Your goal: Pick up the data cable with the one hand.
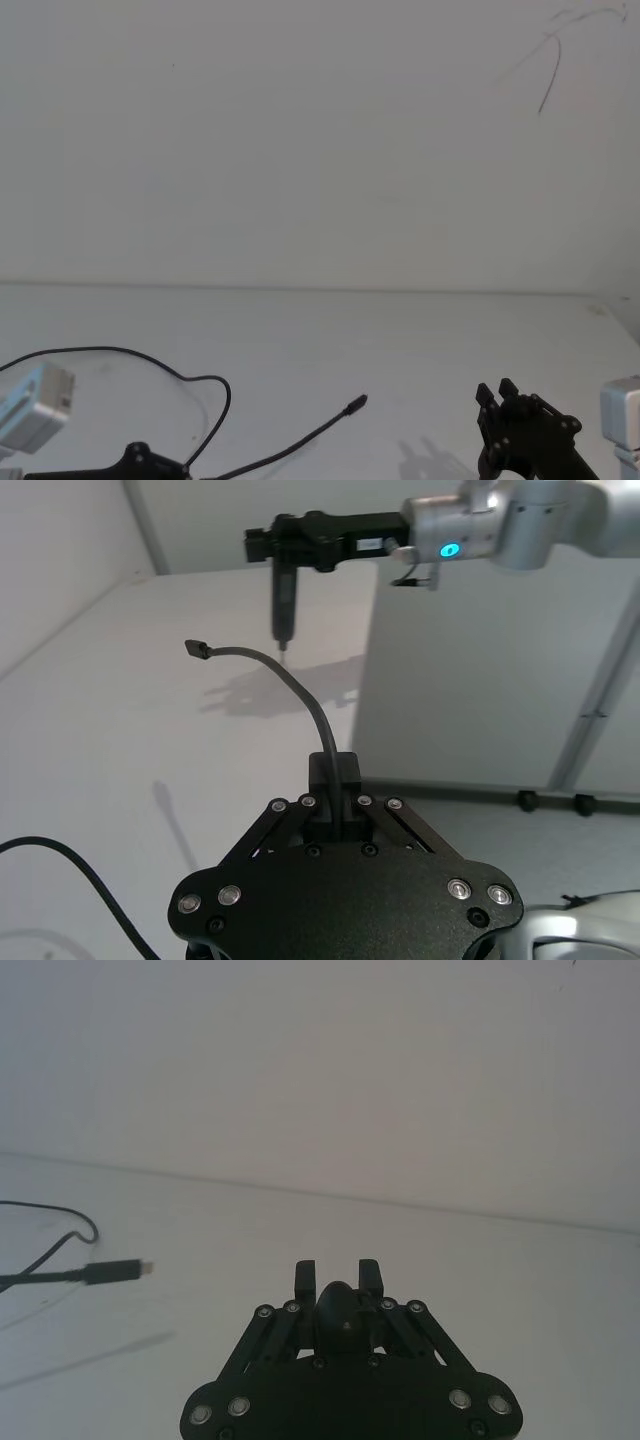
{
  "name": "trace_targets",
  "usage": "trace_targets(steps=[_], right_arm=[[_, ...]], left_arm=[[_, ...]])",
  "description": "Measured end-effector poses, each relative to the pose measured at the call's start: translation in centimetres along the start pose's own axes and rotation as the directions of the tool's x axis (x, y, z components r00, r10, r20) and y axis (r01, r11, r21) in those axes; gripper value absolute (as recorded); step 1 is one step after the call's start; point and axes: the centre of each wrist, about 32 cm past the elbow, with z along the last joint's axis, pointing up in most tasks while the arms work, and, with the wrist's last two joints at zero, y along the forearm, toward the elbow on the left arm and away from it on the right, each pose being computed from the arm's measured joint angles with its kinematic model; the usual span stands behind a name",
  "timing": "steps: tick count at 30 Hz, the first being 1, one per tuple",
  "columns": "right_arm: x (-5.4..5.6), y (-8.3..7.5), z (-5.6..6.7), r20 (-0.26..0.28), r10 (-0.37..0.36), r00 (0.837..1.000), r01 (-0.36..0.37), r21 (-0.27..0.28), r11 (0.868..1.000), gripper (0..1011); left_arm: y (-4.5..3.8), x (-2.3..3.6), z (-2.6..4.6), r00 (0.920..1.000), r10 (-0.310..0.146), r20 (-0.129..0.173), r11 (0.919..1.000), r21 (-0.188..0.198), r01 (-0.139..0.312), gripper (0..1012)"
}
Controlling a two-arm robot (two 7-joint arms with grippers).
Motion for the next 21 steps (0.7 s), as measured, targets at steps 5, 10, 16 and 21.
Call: trace_targets(steps=[5,10,16,21], right_arm=[[0.0,0.0,0.0,0.0,0.0,1.0,0.0,0.0,1.0,251],[0.0,0.0,0.2,-0.009,0.004,1.0,-0.003,0.007,1.0,251],[0.0,0.1,0.9,-0.045,0.026,0.999,-0.025,0.035,0.999,251],[-0.1,0.3,1.6,-0.096,0.063,0.993,-0.057,0.067,0.996,251]], left_arm=[[0.78,-0.16,-0.09,0.9994,-0.034,-0.013,0.9993,-0.014,0.033,50],[1.26,-0.26,-0.14,0.9984,-0.053,-0.02,0.9984,-0.022,0.052,51],[1.64,-0.34,-0.18,0.9972,-0.069,-0.026,0.9972,-0.029,0.069,51],[1.85,-0.38,-0.2,0.9966,-0.077,-0.029,0.9966,-0.032,0.076,51]])
